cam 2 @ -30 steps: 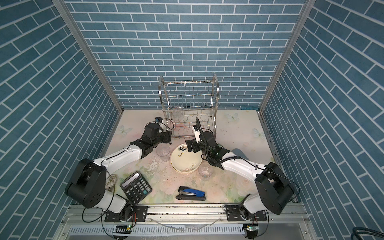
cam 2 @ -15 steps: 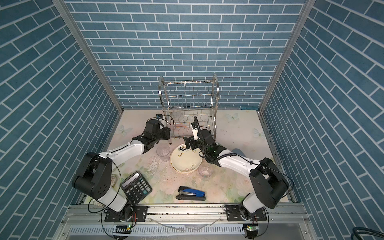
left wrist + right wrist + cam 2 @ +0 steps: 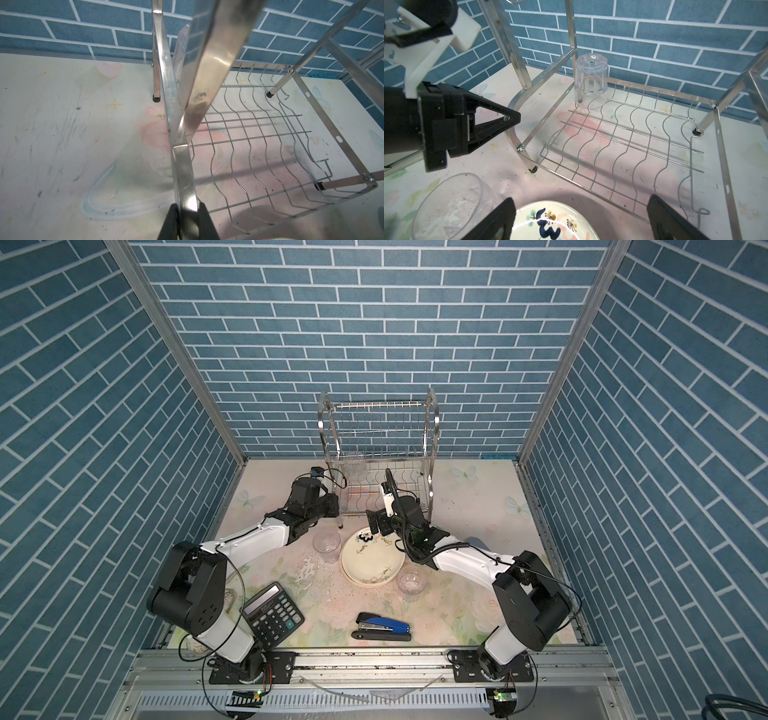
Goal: Unload the mixed dishes from the dish rack
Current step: 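Lower the right gripper over the last clear cup on the rack's lower shelf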
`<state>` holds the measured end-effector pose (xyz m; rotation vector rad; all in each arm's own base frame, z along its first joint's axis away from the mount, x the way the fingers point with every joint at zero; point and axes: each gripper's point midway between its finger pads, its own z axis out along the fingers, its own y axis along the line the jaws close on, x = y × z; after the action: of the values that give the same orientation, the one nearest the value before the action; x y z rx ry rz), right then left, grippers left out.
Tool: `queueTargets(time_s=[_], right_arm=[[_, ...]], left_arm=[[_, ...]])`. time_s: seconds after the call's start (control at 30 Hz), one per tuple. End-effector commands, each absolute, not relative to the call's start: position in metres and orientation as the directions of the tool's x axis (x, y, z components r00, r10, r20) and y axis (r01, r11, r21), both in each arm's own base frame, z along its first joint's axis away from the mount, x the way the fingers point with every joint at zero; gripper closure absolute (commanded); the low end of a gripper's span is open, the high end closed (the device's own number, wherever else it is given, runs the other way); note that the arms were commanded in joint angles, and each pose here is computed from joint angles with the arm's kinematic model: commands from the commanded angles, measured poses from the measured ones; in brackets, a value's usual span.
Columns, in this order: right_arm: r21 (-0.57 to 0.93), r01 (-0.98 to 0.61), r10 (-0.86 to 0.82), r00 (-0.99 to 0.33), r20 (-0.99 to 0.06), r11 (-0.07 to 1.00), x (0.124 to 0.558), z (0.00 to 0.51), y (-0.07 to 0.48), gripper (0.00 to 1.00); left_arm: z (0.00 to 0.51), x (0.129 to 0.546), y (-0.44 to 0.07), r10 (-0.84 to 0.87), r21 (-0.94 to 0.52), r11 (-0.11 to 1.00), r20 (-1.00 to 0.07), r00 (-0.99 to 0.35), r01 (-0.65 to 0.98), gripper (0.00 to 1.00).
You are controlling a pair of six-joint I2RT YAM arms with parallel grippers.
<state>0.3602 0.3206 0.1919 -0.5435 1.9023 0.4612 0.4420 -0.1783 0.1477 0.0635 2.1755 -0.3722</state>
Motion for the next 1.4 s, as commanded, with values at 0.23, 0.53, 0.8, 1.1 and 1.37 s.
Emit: queueTargets(time_s=[0.23,0.53,0.8,1.1,1.37], right_arm=[[0.056,-0.61,-0.153,-0.285,-0.946,0.791,0.395,0.198,0.355,0.01],[0.187,-0.613,-0.036,-0.333,-0.942,0.768,0.433,0.186,0.367,0.01],[0.138,-0.605,-0.081,-0.32,-0.944,0.785,0.46,0.175,0.382,0.01],[0.078,-0.571,-0.108,-0.283,-0.953,0.817,0.489,0.166,0.391,0.01],[0.057,-0.53,-0.106,-0.271,-0.957,0.846,0.51,0.148,0.395,0.01]], left_arm=[[0.156,0.44,-0.191,-0.056,-0.254,0.934,-0.799,-0.599,0.251,0.93],[0.16,0.434,-0.193,-0.054,-0.265,0.926,-0.8,-0.598,0.271,0.93],[0.158,0.43,-0.198,-0.061,-0.291,0.913,-0.789,-0.611,0.284,0.95],[0.155,0.425,-0.203,-0.033,-0.28,0.909,-0.787,-0.617,0.308,0.96],[0.161,0.42,-0.204,-0.01,-0.264,0.907,-0.793,-0.61,0.328,0.96]])
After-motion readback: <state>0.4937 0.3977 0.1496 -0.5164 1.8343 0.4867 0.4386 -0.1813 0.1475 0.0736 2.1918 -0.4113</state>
